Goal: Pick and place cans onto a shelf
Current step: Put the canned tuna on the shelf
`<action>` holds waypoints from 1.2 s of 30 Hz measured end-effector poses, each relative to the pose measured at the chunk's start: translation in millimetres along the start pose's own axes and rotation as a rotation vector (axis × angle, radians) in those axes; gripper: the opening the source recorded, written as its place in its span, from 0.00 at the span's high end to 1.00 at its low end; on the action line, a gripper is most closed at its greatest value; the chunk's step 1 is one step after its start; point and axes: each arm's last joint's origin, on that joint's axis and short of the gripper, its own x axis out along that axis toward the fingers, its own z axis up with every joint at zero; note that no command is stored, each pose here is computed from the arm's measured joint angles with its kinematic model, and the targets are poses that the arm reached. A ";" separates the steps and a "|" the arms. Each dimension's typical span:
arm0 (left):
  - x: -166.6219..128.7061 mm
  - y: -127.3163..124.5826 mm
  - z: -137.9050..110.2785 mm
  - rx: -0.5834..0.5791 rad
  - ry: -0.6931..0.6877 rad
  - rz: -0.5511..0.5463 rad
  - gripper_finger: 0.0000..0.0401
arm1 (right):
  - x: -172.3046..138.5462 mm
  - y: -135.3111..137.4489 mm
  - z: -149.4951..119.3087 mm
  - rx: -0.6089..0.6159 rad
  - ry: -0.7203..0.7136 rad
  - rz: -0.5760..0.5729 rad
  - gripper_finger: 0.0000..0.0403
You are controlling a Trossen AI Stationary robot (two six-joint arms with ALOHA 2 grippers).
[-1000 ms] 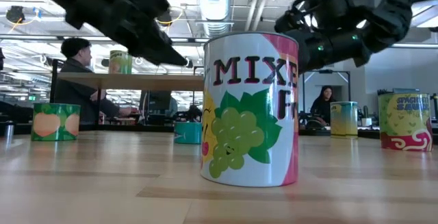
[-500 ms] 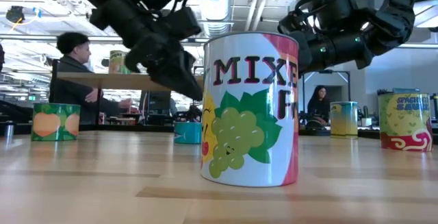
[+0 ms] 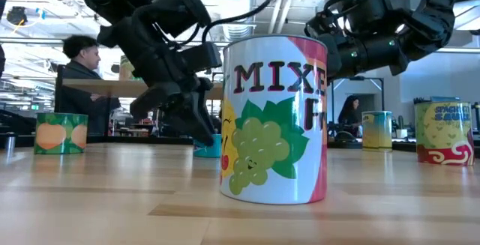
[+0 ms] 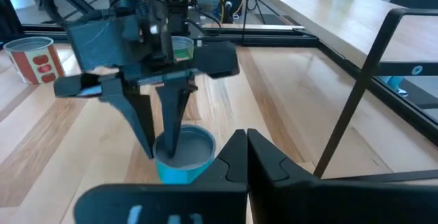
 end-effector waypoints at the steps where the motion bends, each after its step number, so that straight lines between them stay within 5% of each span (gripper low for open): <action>1: -1.0 0.2 -0.2 0.001 0.004 -0.004 0.82 | 0.0 0.0 0.0 -0.001 0.000 0.000 0.97; 8: -21.3 8.3 14.5 -0.034 -0.034 -0.010 0.98 | 0.0 0.0 -0.6 -0.006 0.005 -0.001 0.97; 16: -126.8 60.8 59.5 -0.300 -0.114 0.067 1.00 | 0.0 0.0 -1.0 -0.009 0.010 0.000 0.97; 21: -192.4 98.3 69.1 -0.432 -0.058 0.309 1.00 | 0.1 -1.3 -0.8 -0.007 0.007 -0.005 0.97; 29: -219.3 180.4 33.9 -0.643 0.062 0.488 1.00 | 0.1 -2.1 -0.7 -0.006 0.007 -0.008 0.98; 36: -204.3 228.2 -0.4 -0.782 0.173 0.543 1.00 | 0.1 -2.1 -0.2 -0.005 0.001 -0.007 0.98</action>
